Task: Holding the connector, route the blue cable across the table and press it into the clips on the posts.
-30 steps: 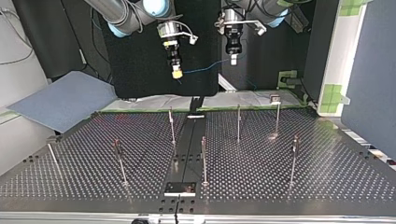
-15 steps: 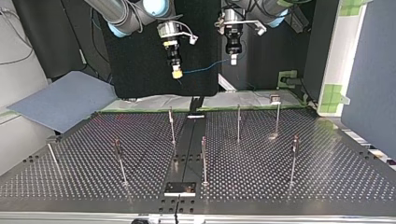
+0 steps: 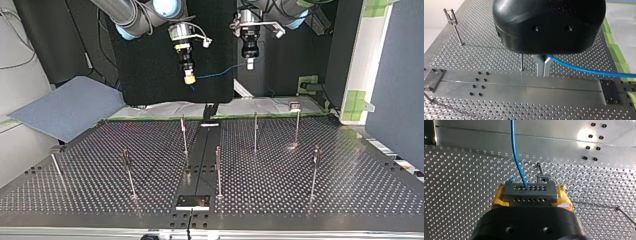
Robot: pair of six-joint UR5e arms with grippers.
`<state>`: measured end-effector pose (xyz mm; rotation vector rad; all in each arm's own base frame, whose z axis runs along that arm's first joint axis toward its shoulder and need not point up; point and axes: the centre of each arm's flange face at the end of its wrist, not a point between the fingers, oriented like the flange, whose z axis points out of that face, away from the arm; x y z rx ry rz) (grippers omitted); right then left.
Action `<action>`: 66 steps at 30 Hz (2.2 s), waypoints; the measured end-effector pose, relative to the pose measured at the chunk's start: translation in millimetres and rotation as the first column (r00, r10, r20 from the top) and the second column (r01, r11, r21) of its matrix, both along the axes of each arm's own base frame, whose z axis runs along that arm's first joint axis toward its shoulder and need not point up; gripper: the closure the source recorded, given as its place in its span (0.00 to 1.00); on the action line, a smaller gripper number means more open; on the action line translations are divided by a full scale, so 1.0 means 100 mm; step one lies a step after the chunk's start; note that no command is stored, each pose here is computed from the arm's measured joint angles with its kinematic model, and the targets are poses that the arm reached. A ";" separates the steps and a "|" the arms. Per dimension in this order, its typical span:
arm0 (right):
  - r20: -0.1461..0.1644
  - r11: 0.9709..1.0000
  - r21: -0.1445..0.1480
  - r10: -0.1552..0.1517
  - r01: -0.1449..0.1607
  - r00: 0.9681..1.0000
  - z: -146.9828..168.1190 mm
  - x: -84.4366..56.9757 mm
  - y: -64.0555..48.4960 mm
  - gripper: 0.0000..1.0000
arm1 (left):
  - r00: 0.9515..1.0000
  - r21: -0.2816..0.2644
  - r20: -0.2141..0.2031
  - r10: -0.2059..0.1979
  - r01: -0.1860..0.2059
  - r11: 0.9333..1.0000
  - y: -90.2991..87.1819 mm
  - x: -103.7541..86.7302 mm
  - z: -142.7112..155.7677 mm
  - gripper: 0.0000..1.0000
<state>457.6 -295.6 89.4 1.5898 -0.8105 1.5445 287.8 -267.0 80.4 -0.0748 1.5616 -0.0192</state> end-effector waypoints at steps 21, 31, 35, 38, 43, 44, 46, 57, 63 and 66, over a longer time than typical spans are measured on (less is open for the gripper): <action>0.000 1.000 0.000 0.000 0.000 1.000 0.00 0.00 0.00 1.00 | 1.000 0.000 0.000 0.000 0.000 1.000 0.00 0.00 0.00 0.98; 0.000 1.000 0.000 0.000 0.000 1.000 0.00 0.00 0.00 1.00 | 1.000 0.000 0.000 0.000 0.000 1.000 0.00 0.00 0.00 0.98; 0.000 1.000 0.000 0.000 0.000 1.000 0.00 0.00 0.00 1.00 | 1.000 0.000 0.000 0.000 0.000 1.000 0.00 0.00 0.00 0.98; 0.000 1.000 0.000 0.000 0.000 1.000 0.00 0.00 0.00 1.00 | 1.000 0.000 0.000 0.000 0.000 1.000 0.00 0.00 0.00 0.98; 0.000 1.000 0.000 0.000 0.000 1.000 0.00 0.00 0.00 1.00 | 1.000 0.000 0.000 0.000 0.000 1.000 0.00 0.00 0.00 0.98; 0.000 1.000 0.000 0.000 0.000 1.000 0.00 0.00 0.00 1.00 | 1.000 0.000 0.000 0.000 0.000 1.000 0.00 0.00 0.00 0.98; 0.000 1.000 0.000 0.000 0.000 1.000 0.00 0.00 0.00 1.00 | 1.000 0.000 0.000 0.000 0.000 1.000 0.00 0.00 0.00 0.98; 0.000 1.000 0.000 0.000 0.000 1.000 0.00 0.00 0.00 1.00 | 1.000 0.000 0.000 -0.001 0.001 1.000 0.00 0.00 0.00 0.98; -0.034 1.000 0.025 0.019 -0.018 0.999 -0.13 0.04 0.03 1.00 | 1.000 -0.001 0.001 -0.001 0.001 1.000 0.00 0.00 0.00 0.98; -0.076 0.998 0.066 0.024 -0.019 0.997 -0.31 0.01 0.07 1.00 | 1.000 -0.001 0.001 -0.002 0.002 1.000 0.00 0.00 0.00 0.98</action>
